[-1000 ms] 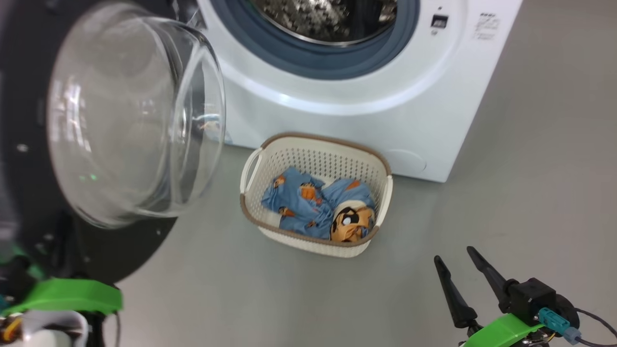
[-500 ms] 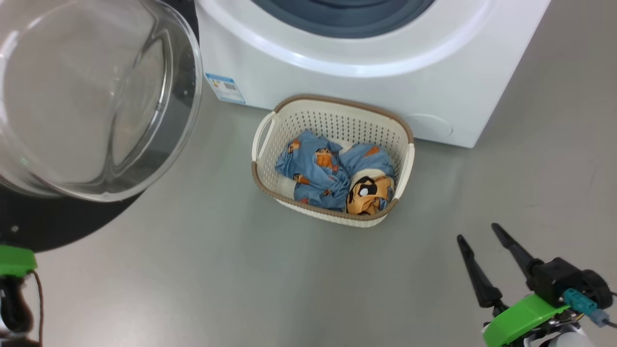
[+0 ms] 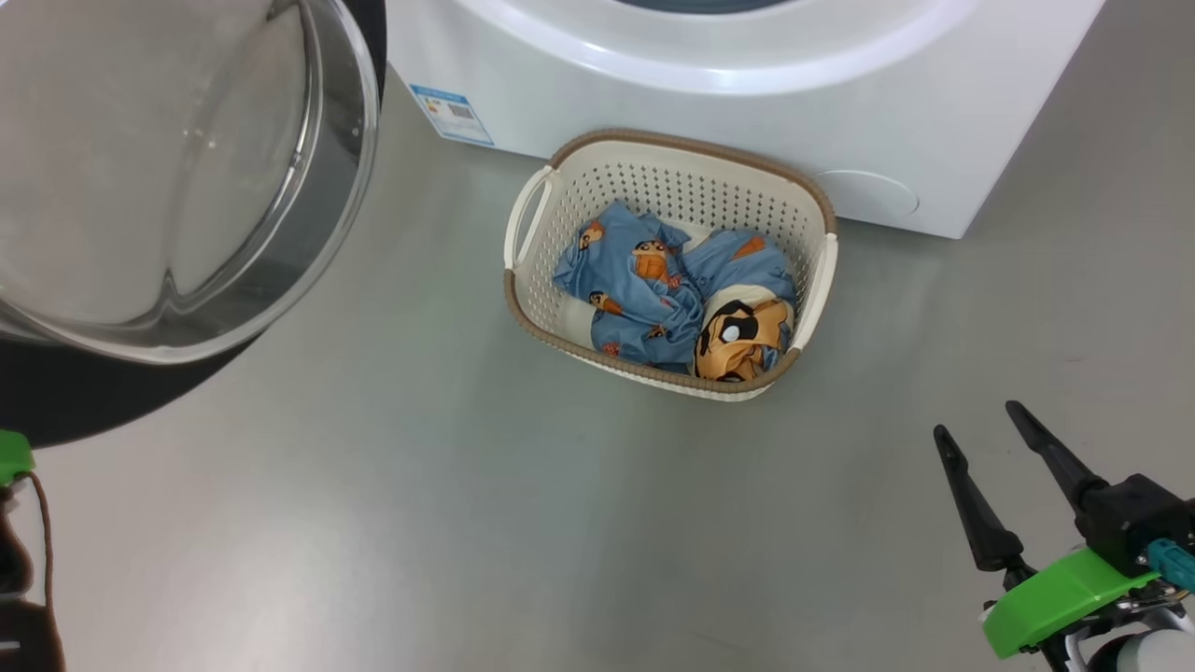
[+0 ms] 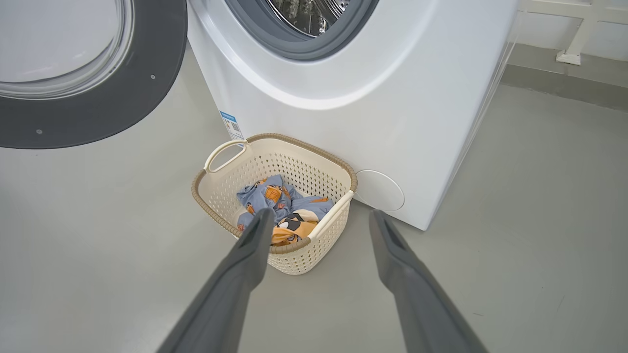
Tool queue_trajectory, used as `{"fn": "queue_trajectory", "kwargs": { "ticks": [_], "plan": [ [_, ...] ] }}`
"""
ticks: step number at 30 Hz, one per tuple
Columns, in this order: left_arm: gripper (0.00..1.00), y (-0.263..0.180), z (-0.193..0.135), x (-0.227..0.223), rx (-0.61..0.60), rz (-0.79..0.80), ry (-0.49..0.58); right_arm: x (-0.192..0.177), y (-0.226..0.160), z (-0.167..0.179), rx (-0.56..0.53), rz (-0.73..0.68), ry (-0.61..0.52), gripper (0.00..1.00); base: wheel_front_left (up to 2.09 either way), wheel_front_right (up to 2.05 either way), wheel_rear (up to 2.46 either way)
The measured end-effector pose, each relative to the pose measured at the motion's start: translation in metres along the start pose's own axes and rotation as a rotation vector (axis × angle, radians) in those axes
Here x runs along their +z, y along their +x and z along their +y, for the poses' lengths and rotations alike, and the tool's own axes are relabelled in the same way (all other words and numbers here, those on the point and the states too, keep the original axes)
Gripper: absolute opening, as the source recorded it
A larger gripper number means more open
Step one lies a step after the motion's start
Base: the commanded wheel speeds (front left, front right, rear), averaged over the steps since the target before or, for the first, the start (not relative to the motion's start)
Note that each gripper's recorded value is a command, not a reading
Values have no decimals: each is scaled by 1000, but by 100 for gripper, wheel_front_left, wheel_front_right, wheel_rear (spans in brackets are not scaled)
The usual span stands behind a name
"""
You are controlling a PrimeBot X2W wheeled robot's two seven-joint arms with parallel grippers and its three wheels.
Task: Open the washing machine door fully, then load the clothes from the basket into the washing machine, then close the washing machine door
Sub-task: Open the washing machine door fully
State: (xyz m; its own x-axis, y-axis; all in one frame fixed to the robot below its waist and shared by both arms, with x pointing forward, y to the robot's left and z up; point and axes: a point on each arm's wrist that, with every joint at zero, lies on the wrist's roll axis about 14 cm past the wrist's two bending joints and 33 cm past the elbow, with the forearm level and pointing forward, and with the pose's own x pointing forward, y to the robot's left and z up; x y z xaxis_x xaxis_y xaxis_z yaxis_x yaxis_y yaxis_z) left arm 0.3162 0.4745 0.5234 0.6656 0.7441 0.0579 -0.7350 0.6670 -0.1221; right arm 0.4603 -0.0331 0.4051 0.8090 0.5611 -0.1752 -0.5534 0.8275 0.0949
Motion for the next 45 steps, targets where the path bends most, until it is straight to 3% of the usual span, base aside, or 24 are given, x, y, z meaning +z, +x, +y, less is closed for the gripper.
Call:
{"fn": "queue_trajectory", "kwargs": {
  "ticks": [11, 24, 45],
  "plan": [
    [0, 3, 8, -2, 18, 11, 16, -3, 3, 2, 15, 14, -1, 100, 0, 0, 0],
    [0, -5, -13, 7, -87, -4, 28, 12, -11, 13, -9, -41, 18, 100, 0, 0, 0],
    [0, -87, -142, -23, -551, 50, 13, 59, -61, -10, -191, -192, 31, 100, 0, 0, 0]
  ]
}}
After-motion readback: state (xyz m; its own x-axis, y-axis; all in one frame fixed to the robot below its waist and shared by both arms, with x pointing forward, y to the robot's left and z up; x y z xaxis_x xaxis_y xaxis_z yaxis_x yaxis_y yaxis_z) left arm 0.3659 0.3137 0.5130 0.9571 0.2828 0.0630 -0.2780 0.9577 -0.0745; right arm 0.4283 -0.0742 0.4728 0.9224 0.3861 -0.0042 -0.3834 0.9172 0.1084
